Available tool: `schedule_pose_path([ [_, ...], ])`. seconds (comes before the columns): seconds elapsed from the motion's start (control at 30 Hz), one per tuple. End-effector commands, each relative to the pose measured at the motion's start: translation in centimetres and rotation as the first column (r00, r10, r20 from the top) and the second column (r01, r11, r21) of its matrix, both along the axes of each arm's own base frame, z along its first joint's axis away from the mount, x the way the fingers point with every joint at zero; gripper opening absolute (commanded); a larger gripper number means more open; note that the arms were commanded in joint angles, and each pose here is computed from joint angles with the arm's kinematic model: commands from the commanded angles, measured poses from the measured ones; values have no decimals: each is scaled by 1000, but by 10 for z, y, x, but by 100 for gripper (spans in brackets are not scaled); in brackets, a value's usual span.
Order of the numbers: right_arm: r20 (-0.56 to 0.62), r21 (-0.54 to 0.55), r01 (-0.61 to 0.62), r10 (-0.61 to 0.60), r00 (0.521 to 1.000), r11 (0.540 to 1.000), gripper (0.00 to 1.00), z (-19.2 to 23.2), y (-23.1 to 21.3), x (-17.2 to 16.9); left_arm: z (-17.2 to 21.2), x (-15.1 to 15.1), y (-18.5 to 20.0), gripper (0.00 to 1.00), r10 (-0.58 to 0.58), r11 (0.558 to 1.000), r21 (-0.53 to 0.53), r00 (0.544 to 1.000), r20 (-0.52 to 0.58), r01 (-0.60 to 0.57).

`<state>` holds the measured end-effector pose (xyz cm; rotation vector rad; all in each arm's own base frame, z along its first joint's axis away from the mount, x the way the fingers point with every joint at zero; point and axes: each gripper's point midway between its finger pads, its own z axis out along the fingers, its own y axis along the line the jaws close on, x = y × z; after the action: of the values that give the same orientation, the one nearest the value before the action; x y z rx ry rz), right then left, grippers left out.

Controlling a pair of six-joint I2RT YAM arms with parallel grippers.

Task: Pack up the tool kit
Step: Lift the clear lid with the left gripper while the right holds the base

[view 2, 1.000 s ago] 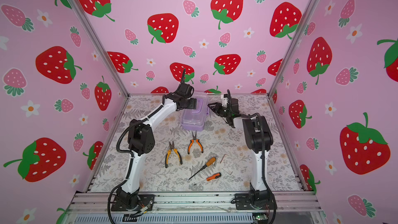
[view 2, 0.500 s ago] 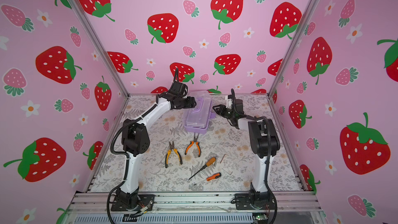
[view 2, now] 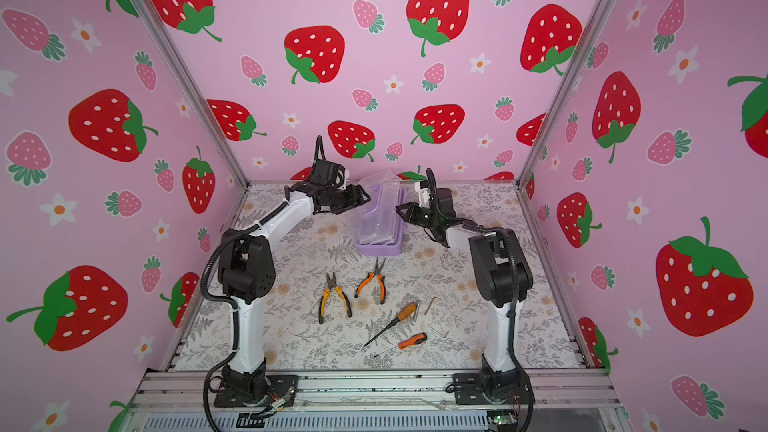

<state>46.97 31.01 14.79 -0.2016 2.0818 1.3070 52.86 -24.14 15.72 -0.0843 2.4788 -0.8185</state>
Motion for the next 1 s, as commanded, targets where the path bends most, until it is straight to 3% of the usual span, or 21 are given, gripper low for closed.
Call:
schedule_pose_path([
  [0.0,6,-24,-29,29,1000,999,12,3,15,-6,5,-12,-14,52,-20,997,-80,999,-42,17],
  [0.23,17,-120,40,-38,999,992,21,2,2,-3,17,-12,-16,51,-25,993,-118,999,-22,22],
  [0.3,23,-119,38,-35,999,992,31,6,3,-4,20,-12,-15,52,-21,993,-120,1000,-17,19],
  [0.4,38,-123,33,-29,999,992,46,15,4,-5,26,-13,-15,66,-22,993,-116,1000,-3,22],
  [0.67,68,-170,66,-55,996,983,51,29,4,-2,27,-17,-10,77,-3,999,-52,1000,5,3],
  [0.73,74,-211,93,-79,994,973,58,30,-1,0,25,-18,-9,79,2,999,-37,1000,2,-2],
  [0.9,98,-233,97,-76,992,968,63,39,0,-1,23,-21,-6,85,14,1000,2,1000,3,-14],
  [0.97,98,-230,88,-67,993,969,64,42,4,-3,26,-22,-6,91,17,1000,25,1000,13,-18],
])
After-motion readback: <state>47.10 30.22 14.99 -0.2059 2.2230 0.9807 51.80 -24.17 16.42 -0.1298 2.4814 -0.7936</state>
